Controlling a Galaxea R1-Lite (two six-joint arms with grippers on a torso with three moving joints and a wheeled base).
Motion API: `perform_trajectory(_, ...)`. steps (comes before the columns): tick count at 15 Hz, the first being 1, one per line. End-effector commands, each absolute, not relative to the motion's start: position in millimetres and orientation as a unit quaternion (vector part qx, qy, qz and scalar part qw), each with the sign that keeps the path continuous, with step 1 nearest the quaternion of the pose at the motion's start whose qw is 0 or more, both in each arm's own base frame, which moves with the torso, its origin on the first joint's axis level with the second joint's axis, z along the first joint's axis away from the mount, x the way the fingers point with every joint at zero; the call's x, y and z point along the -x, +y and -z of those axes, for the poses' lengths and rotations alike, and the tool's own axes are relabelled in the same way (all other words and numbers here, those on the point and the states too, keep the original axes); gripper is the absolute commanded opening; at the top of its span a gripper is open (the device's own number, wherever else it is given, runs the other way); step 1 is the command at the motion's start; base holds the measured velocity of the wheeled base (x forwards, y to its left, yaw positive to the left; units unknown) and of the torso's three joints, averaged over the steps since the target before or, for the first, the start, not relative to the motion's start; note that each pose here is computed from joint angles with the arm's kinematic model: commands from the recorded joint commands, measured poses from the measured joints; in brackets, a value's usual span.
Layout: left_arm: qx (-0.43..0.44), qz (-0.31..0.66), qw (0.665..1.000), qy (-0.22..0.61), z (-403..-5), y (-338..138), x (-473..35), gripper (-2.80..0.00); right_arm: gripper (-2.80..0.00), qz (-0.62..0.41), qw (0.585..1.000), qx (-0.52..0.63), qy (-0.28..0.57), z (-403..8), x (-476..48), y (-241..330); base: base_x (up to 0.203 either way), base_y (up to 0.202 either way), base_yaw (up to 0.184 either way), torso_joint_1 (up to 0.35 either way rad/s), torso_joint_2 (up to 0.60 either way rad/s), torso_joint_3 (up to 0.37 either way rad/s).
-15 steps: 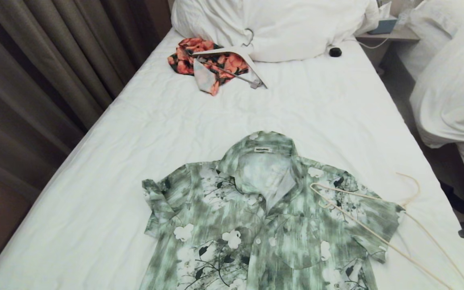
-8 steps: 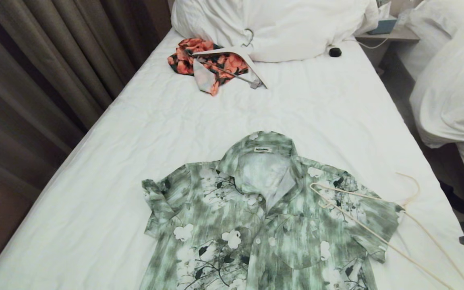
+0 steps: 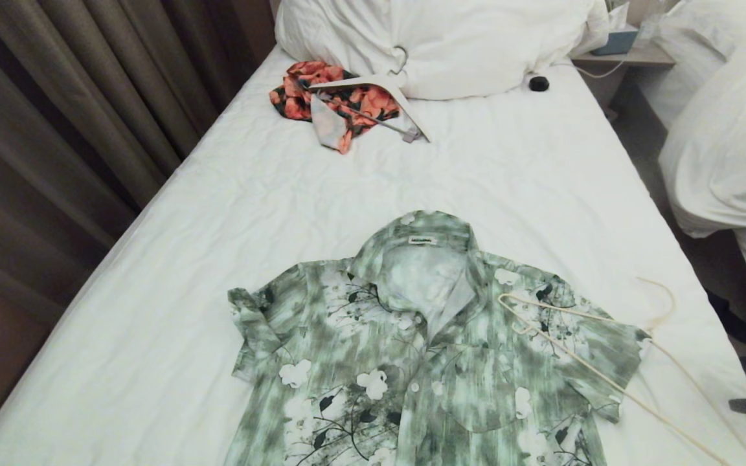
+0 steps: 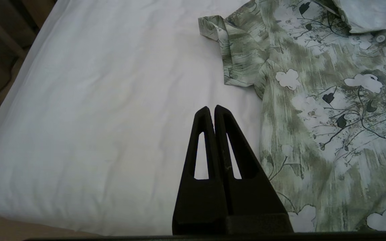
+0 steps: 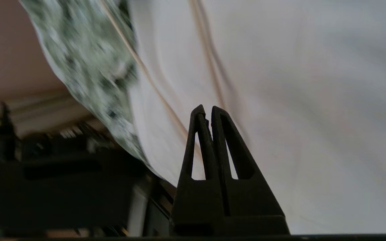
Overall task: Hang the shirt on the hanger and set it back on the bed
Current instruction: Lift the shirt and hanger
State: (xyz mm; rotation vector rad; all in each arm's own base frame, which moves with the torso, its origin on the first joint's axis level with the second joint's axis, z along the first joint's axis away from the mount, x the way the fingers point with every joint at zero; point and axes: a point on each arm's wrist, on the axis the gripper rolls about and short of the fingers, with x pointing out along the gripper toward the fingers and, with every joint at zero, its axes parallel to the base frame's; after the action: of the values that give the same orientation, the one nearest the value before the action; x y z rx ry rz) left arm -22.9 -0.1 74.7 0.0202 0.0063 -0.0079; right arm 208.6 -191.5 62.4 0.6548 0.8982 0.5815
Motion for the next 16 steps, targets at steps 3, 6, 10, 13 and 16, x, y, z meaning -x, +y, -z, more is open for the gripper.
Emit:
perform_trajectory(3, -0.01, 0.004, 1.0, 0.005, -74.3, -0.1, 22.7, -2.8, 0.0, -0.286, 0.804, -0.299, 0.427, -53.1, -210.9, -190.4, 0.0, 0.0, 0.0, 0.0, 0.0, 0.0)
perform_trajectory(6, -0.01, 0.004, 1.0, 0.005, -74.3, -0.1, 22.7, -2.8, 0.0, -0.3, 0.812, -0.296, 0.404, -51.4, -213.7, -190.2, 0.0, 0.0, 0.0, 0.0, 0.0, 0.0)
perform_trajectory(10, -0.01, 0.004, 1.0, 0.005, -74.3, -0.1, 22.7, -2.8, 0.0, -0.326, 0.812, -0.325, 0.36, -41.2, -221.4, -186.9, 0.0, 0.0, 0.0, 0.0, 0.0, 0.0)
perform_trajectory(13, -0.01, 0.004, 1.0, 0.005, -74.3, -0.1, 22.7, -2.8, 0.0, -0.349, 0.812, -0.302, 0.356, -45.3, -228.8, -176.4, 0.0, 0.0, 0.0, 0.0, 0.0, 0.0)
perform_trajectory(16, -0.01, 0.004, 1.0, 0.005, -74.3, -0.1, 22.7, -2.8, 0.0, -0.376, 0.806, -0.283, 0.359, -45.2, -239.4, -163.1, 0.0, 0.0, 0.0, 0.0, 0.0, 0.0)
